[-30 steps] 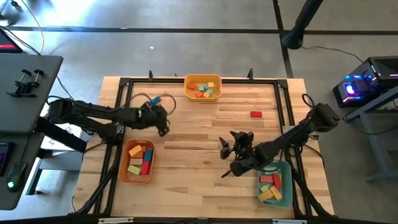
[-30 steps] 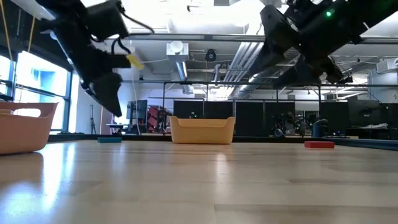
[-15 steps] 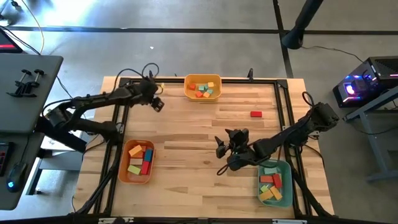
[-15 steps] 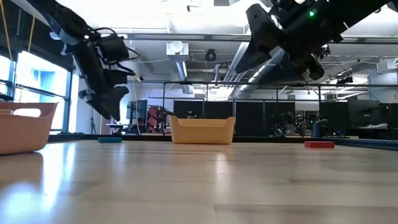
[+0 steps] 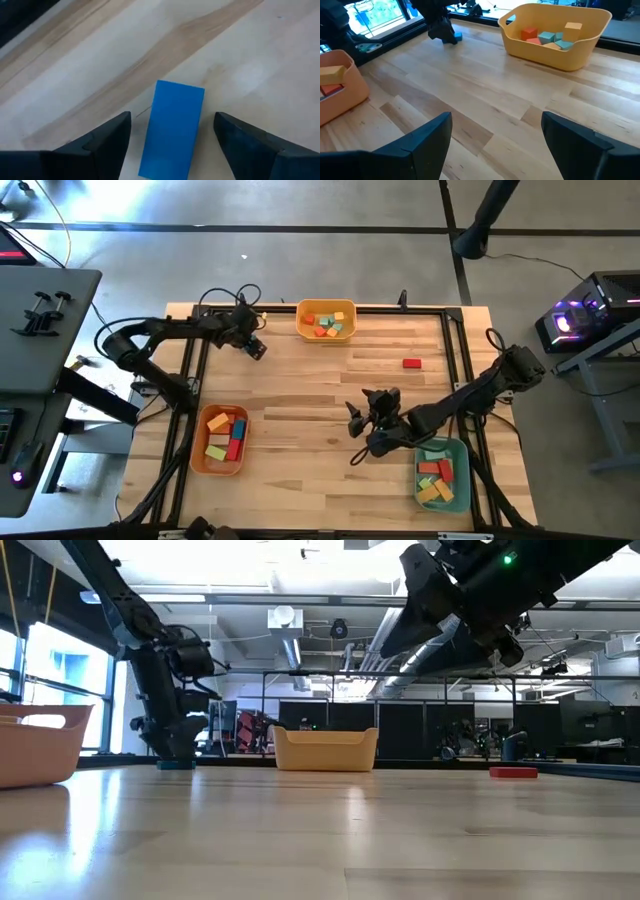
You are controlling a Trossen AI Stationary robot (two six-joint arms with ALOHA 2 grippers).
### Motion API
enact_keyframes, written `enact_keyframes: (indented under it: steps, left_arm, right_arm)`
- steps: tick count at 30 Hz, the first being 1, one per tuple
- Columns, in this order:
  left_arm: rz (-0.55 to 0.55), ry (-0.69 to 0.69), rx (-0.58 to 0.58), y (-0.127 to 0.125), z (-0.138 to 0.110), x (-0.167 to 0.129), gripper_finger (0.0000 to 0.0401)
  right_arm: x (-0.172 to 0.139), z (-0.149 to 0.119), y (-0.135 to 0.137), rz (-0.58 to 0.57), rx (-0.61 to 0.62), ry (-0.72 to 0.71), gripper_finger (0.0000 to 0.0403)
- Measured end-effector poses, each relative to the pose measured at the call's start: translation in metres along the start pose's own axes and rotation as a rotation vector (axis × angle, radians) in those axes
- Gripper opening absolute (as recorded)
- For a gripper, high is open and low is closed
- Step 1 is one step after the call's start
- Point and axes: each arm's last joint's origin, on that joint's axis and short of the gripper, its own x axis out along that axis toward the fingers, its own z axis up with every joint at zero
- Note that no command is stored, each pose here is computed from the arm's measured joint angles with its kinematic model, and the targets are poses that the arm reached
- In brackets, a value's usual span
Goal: Sort blocks by size
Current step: Put the thin blue block into the green bin
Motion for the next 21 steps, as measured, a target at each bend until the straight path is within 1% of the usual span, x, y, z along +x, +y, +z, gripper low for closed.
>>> enact_keyframes:
  steps: [3, 5, 7, 11, 12, 15, 17, 18, 21]
  left_arm:
    - [0.001, 0.016, 0.029, -0.004, -0.002, 0.001, 0.0255]
    - [-0.034, 0.019, 0.029, -0.005, -0.002, 0.001, 0.0227]
    - [-0.055, 0.026, 0.036, -0.006, -0.003, 0.002, 0.0189]
    - [-0.058, 0.022, 0.074, -0.011, -0.005, 0.001, 0.0096]
    - [-0.054, 0.015, 0.086, -0.013, -0.005, 0.001, 0.0082]
    - [-0.058, -0.017, 0.122, -0.022, -0.006, 0.001, 0.0082]
    - [-0.083, -0.041, 0.151, -0.032, -0.005, 0.0, 0.0082]
    - [-0.117, -0.058, 0.161, -0.039, -0.005, -0.001, 0.0082]
    - [-0.289, -0.119, 0.226, -0.068, -0.005, -0.008, 0.0082]
  right_arm:
    - [0.0, 0.0, 0.0, 0.0, -0.001, 0.0, 0.0302]
    - [0.0, 0.0, 0.0, 0.0, -0.007, 0.0, 0.0302]
    - [0.0, 0.0, 0.0, 0.0, -0.007, 0.0, 0.0302]
    - [-0.003, -0.002, 0.002, 0.012, -0.003, 0.002, 0.0302]
    - [-0.005, -0.004, 0.003, 0.018, -0.01, 0.004, 0.0302]
    - [-0.009, -0.013, 0.007, 0.036, -0.028, 0.007, 0.0302]
    - [-0.01, -0.021, 0.01, 0.051, -0.032, 0.007, 0.0302]
    - [-0.011, -0.026, 0.013, 0.061, -0.036, 0.008, 0.0302]
    - [-0.011, -0.04, 0.021, 0.1, -0.063, 0.007, 0.0302]
